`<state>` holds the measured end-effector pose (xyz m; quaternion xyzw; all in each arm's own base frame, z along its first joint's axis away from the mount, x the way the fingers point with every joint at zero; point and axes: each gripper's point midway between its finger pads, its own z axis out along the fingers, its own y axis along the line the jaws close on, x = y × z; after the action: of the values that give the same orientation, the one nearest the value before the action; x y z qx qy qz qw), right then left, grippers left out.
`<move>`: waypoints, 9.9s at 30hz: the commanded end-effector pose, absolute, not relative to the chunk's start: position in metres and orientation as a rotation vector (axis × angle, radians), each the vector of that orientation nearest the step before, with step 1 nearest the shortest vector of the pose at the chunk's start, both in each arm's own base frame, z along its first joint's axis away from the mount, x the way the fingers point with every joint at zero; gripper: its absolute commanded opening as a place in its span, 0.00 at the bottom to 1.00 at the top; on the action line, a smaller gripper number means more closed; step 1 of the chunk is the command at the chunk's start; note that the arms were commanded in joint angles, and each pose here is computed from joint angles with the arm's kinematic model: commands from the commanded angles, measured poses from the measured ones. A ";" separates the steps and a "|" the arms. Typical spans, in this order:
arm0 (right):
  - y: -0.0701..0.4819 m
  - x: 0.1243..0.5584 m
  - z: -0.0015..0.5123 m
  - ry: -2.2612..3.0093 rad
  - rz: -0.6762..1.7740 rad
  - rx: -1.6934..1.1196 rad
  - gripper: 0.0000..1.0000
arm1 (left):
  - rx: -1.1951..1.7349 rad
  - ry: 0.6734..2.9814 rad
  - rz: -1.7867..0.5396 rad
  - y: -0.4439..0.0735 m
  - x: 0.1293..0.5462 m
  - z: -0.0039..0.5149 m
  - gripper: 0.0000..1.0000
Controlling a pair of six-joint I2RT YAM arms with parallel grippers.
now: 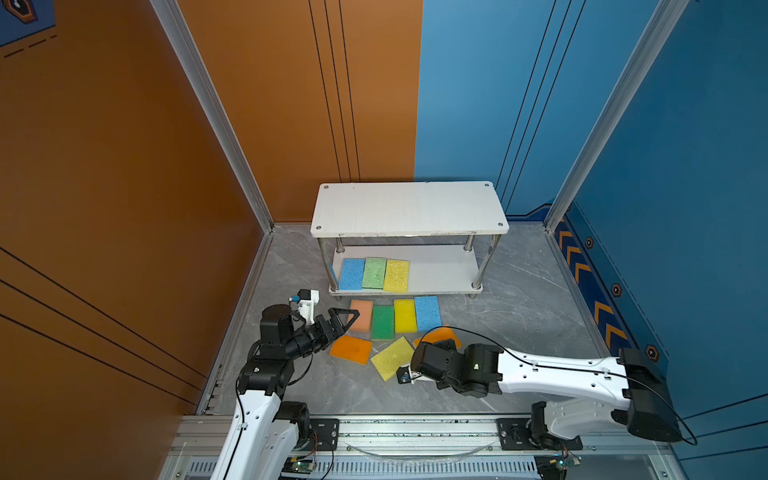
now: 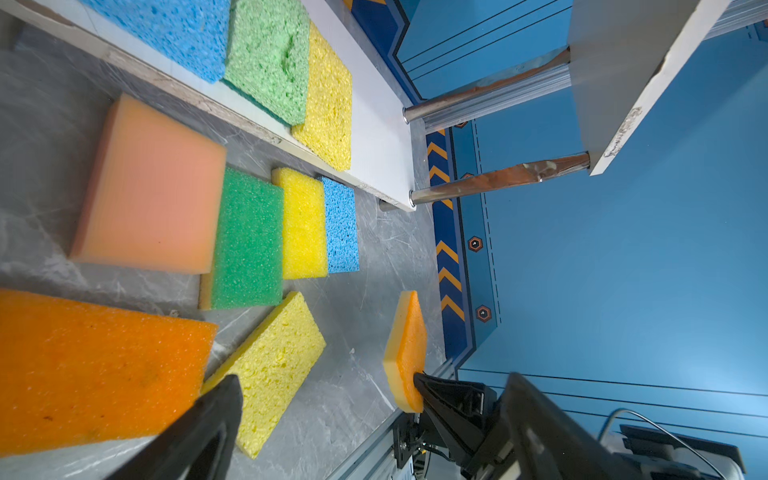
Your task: Place and organize the cleaning sponges onto the shelf
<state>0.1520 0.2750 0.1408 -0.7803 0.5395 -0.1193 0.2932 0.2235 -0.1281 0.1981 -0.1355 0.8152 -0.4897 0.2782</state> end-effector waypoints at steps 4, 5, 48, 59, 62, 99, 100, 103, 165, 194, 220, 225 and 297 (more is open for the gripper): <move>0.293 0.113 0.153 0.974 -0.088 -2.280 0.00 | -0.334 2.195 -1.462 -0.144 0.224 0.197 1.00; 0.293 0.112 0.154 0.951 -0.099 -2.287 0.00 | -0.309 2.181 -1.472 -0.148 0.227 0.200 1.00; 0.318 0.134 0.193 0.886 -0.107 -2.134 0.72 | 0.043 2.413 -1.838 -0.307 0.227 0.180 0.02; 0.308 0.204 0.285 1.533 0.444 -1.189 1.00 | -0.256 2.132 -1.635 -0.221 0.278 0.210 0.01; 0.289 0.249 0.303 1.837 0.645 -0.712 1.00 | -0.290 2.043 -1.560 -0.204 0.278 0.219 0.02; 0.366 0.190 0.214 2.431 1.297 -0.311 0.46 | -0.328 1.876 -1.466 -0.186 0.257 0.233 0.04; 0.367 0.189 0.214 2.431 1.298 -0.318 0.45 | -0.325 1.878 -1.466 -0.186 0.257 0.233 0.04; 0.369 0.187 0.213 2.434 1.302 -0.325 0.39 | -0.325 1.877 -1.465 -0.186 0.257 0.233 0.04; 0.279 0.344 0.184 2.423 0.881 0.001 0.00 | -0.370 2.061 -1.212 -0.127 0.224 0.220 0.94; 0.255 0.406 0.113 2.613 0.777 0.045 0.00 | -0.453 2.085 -1.214 -0.114 0.219 0.202 0.95; 0.261 0.410 0.110 2.630 0.829 0.036 0.24 | -0.466 2.085 -1.219 -0.113 0.221 0.199 0.95; 0.258 0.412 0.108 2.631 0.814 0.039 0.37 | -0.468 2.084 -1.222 -0.114 0.222 0.199 0.95; 0.228 0.308 0.036 2.828 0.621 -0.053 0.28 | -0.377 2.140 -1.326 -0.157 0.221 0.170 0.98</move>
<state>0.3021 0.2273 0.0345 -0.0187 0.9700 0.2111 0.1192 0.2201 -0.1607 0.1696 -0.1402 0.8034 -0.5037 0.2849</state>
